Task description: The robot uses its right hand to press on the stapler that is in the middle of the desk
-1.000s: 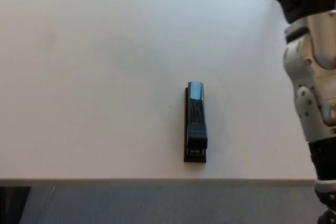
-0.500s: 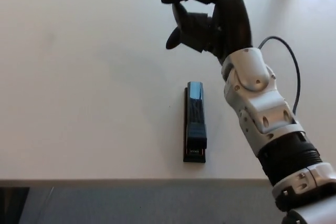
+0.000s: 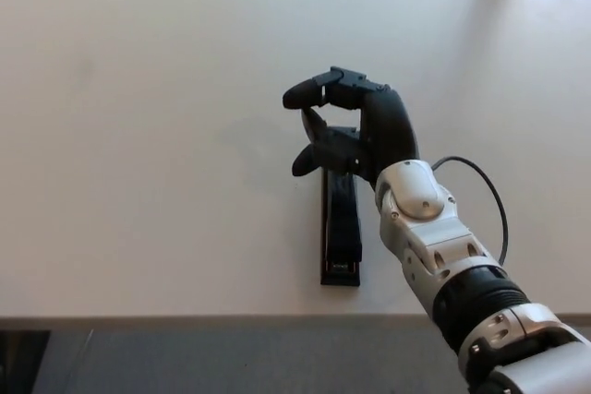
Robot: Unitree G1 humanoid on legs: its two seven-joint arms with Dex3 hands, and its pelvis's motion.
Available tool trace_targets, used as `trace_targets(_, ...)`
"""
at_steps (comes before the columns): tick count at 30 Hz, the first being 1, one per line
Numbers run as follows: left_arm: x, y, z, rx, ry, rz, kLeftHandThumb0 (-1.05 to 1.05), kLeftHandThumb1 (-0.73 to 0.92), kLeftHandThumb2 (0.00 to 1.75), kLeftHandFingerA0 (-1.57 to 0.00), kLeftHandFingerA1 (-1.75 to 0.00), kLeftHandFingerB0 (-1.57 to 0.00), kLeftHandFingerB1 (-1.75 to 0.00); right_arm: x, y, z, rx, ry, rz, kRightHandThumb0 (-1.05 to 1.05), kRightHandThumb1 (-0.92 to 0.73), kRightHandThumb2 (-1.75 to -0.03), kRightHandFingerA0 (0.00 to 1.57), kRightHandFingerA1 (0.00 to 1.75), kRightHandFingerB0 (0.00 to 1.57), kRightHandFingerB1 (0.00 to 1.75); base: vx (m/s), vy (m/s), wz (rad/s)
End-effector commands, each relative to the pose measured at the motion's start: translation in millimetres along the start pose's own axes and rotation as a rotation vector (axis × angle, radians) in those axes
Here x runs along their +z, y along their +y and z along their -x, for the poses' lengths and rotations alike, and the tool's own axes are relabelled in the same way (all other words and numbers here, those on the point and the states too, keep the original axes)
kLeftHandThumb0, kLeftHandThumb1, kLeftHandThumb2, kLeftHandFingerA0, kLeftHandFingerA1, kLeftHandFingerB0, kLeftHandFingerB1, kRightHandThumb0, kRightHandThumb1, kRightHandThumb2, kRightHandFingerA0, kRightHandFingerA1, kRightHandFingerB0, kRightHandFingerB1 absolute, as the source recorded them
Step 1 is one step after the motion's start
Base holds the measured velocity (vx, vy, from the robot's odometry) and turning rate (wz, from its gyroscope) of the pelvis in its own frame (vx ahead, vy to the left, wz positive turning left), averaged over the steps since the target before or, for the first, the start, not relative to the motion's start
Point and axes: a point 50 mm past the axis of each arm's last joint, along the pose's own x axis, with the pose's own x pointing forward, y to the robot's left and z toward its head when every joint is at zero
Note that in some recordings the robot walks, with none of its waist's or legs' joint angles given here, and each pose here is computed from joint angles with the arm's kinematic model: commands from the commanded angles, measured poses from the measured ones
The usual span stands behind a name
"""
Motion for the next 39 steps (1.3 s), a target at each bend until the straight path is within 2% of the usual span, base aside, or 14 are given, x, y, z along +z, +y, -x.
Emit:
trace_targets(1,3.5,8.2,1.4,0.016,-0.021,0.013,-0.73,0.92,0.71,-0.07,-0.39,-0.08,-0.33,-26.2,7.5,11.2,-0.002,0.065,0.008,-0.16,-0.67,-0.82,1.25,1.01,0.80,1.14,0.00,0.000,0.00)
trace_targets(4,4.4,8.4,2.0,0.013,-0.026,-0.020,-0.76,0.92,0.73,-0.08,-0.40,-0.09,-0.35,-38.4,9.8,16.7,0.015,0.108,0.018,-0.14,-0.72,-0.78,1.21,1.03,0.78,1.15,0.00,0.000,0.00)
trace_targets(5,5.8,9.2,1.3,0.014,-0.031,-0.015,-0.84,0.72,1.11,0.00,-0.44,-0.10,-0.41,-42.4,12.3,18.6,0.012,0.126,0.036,-0.14,-0.74,-0.75,1.20,1.04,0.79,1.14,0.00,0.000,0.00)
trace_targets(8,6.6,8.4,-0.7,0.020,-0.023,-0.016,-0.80,0.92,0.74,-0.08,-0.40,-0.09,-0.33,-50.6,17.9,24.0,0.029,0.144,0.007,-0.12,-0.75,-0.73,1.20,1.10,0.82,1.06,0.00,0.000,0.00)
trace_targets(9,6.7,8.6,-0.8,0.021,-0.020,-0.023,-0.80,0.72,1.12,0.00,-0.46,-0.12,-0.42,-54.2,20.0,25.9,0.047,0.159,-0.018,-0.11,-0.74,-0.77,1.18,1.12,0.82,1.10,0.00,0.000,0.00)
trace_targets(11,7.3,8.8,-0.4,0.018,-0.028,-0.025,-0.78,0.92,0.73,-0.08,-0.41,-0.09,-0.35,-61.0,23.9,30.8,0.066,0.173,-0.005,-0.14,-0.75,-0.72,1.18,1.14,0.82,1.16,0.00,0.000,0.00)
trace_targets(16,9.2,10.8,-1.5,0.021,-0.032,-0.008,-0.76,0.92,0.71,-0.08,-0.39,-0.09,-0.33,-76.2,26.8,40.1,0.079,0.224,0.043,-0.16,-0.77,-0.66,1.21,1.04,0.75,1.14,0.00,0.000,0.00)
trace_targets(25,9.9,10.6,-1.1,0.018,-0.038,-0.016,-0.83,0.71,1.10,0.00,-0.44,-0.10,-0.41,-122.0,33.1,73.5,0.109,0.414,0.094,-0.17,-0.77,-0.63,1.15,1.12,0.76,1.08,0.00,0.000,0.00)
trace_targets(26,9.9,10.6,-1.2,0.020,-0.036,-0.018,-0.75,0.92,0.71,-0.08,-0.40,-0.09,-0.35,-123.9,33.2,75.1,0.110,0.422,0.095,-0.16,-0.78,-0.63,1.15,1.12,0.76,1.09,0.00,0.000,0.00)
trace_targets(28,-12.2,9.2,15.3,0.012,0.013,-0.021,-0.83,0.72,1.11,0.00,-0.45,-0.11,-0.42,-148.3,36.6,99.5,0.124,0.511,0.123,-0.17,-0.78,-0.63,1.14,1.10,0.75,0.99,0.00,0.000,0.00)
trace_targets(29,-19.1,8.5,21.1,0.006,0.029,-0.030,-0.76,0.92,0.74,-0.08,-0.40,-0.07,-0.34,-156.1,37.3,108.8,0.132,0.528,0.132,-0.14,-0.79,-0.63,1.12,1.11,0.76,1.08,0.00,0.000,0.00)
trace_targets(33,-65.6,6.8,65.8,-0.018,0.168,-0.067,-0.72,0.92,0.75,-0.08,-0.41,-0.06,-0.34,-198.6,44.7,173.0,0.159,0.660,0.134,-0.13,-0.77,-0.67,1.14,1.05,0.77,1.14,0.00,0.000,0.00)
trace_targets(35,-83.7,6.4,84.3,-0.012,0.221,-0.078,-0.37,0.59,1.16,-0.03,-0.50,-0.02,-0.50,-213.5,45.7,201.0,0.162,0.731,0.140,-0.18,-0.78,-0.64,1.13,1.08,0.78,1.08,0.00,0.000,0.00)
trace_targets(39,-103.0,5.6,110.2,-0.023,0.298,-0.086,-0.37,0.60,1.17,-0.03,-0.51,-0.03,-0.50,-228.3,48.7,237.9,0.165,0.814,0.120,-0.19,-0.80,-0.62,1.14,1.07,0.77,1.04,0.00,0.000,0.00)
